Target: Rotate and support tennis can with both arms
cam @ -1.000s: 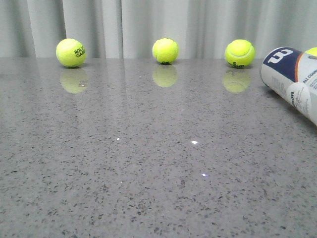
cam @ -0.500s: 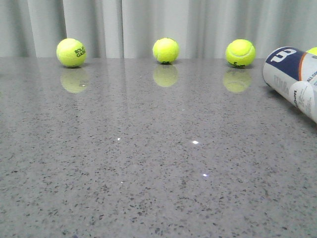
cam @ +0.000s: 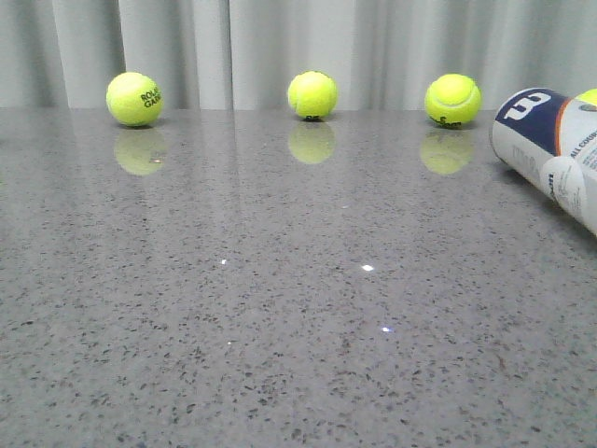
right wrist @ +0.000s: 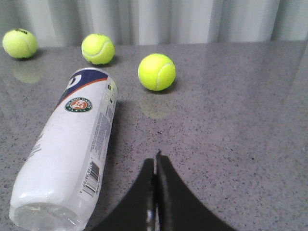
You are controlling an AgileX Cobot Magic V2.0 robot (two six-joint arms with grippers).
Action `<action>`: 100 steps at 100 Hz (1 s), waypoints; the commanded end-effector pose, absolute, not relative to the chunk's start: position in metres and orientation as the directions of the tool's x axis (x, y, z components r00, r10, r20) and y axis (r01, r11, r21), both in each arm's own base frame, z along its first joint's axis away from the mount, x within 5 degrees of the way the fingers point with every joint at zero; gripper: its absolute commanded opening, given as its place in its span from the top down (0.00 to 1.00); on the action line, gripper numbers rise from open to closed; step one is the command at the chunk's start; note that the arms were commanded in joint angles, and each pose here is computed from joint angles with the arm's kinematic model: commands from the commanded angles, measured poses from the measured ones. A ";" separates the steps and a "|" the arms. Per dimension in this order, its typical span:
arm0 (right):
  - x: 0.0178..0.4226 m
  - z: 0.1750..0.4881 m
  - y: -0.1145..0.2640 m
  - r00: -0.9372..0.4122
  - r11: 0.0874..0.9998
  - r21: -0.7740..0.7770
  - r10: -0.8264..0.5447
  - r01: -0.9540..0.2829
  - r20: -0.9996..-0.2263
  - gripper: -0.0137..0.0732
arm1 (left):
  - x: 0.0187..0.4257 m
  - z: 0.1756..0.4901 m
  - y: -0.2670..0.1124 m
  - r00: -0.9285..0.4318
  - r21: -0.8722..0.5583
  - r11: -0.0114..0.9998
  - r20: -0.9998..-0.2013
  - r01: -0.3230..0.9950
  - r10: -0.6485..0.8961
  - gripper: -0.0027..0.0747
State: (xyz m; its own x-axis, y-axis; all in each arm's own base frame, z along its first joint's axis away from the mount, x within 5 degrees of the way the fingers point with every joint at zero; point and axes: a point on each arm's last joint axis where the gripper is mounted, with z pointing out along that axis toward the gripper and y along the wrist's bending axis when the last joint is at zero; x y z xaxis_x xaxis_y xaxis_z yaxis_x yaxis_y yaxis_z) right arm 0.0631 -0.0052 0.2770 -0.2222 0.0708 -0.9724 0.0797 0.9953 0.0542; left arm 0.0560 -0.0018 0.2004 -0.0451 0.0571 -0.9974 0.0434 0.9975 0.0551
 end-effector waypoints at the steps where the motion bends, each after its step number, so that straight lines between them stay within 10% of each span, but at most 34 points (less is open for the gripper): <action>1: 0.075 0.304 -0.005 -0.247 0.995 0.059 0.077 0.080 -0.966 0.92 | 0.055 0.195 -0.003 0.025 0.041 0.998 -0.999 0.054 0.039 0.99; 23: 0.110 0.337 -0.005 -0.427 0.991 0.094 0.126 0.095 -0.895 0.78 | 0.055 0.195 -0.003 0.025 0.041 0.998 -0.999 0.054 0.039 0.99; 45: 0.143 0.361 -0.003 -0.518 0.993 0.092 0.120 0.079 -0.847 0.07 | 0.055 0.195 -0.003 0.025 0.041 0.998 -0.999 0.054 0.039 0.99; 100: 0.244 0.351 0.043 -0.858 0.944 0.330 0.152 -0.022 -0.491 0.13 | 0.055 0.195 -0.003 0.025 0.041 0.998 -0.999 0.054 0.039 0.99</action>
